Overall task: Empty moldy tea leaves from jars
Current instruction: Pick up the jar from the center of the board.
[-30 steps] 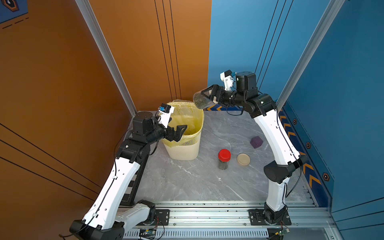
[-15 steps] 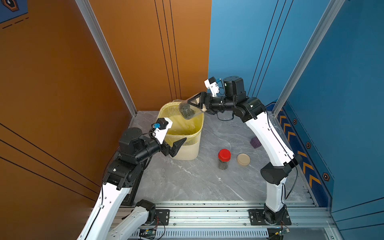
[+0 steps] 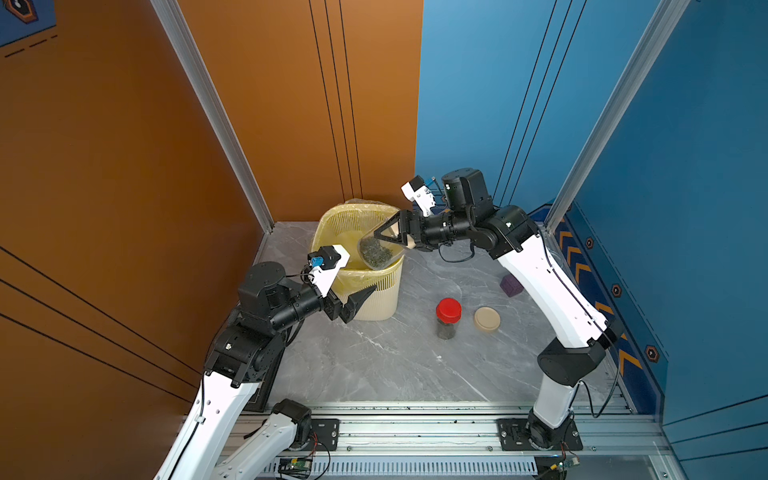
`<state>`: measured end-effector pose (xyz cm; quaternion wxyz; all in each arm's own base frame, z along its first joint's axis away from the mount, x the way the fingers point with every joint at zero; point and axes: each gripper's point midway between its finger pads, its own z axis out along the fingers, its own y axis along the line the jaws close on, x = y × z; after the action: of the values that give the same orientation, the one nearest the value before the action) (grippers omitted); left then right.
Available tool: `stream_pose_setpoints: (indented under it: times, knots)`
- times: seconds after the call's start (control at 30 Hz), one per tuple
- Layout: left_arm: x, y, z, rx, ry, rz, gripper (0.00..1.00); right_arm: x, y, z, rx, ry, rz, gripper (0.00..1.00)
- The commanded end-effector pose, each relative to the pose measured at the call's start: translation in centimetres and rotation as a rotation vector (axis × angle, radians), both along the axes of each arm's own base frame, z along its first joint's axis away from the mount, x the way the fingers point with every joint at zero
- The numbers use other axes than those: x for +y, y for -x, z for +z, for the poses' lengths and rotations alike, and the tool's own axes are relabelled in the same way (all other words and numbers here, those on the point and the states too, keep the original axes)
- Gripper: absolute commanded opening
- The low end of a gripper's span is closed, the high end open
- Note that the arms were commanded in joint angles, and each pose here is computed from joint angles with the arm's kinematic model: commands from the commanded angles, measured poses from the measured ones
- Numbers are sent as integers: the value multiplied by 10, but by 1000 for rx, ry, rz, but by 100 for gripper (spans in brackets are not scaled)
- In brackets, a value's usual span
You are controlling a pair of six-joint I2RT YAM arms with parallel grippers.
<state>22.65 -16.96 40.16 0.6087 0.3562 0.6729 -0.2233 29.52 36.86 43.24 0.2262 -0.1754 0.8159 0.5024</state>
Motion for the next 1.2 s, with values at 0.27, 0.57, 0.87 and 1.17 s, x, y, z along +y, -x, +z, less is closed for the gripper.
stream_pose_setpoints:
  times: [0.27,0.57,0.87,1.17]
  knots:
    - [-19,4,-6,17,-8,-64,98,-3,37,8,-79,31,103,42]
    - [-34,2,-19,26,-54,-101,98,3,49,-12,-47,87,161,42]
    - [-48,-2,-30,78,-62,-160,98,1,56,-29,-26,145,190,42]
    - [-57,-5,-40,109,-73,-190,99,3,61,-39,-7,174,215,42]
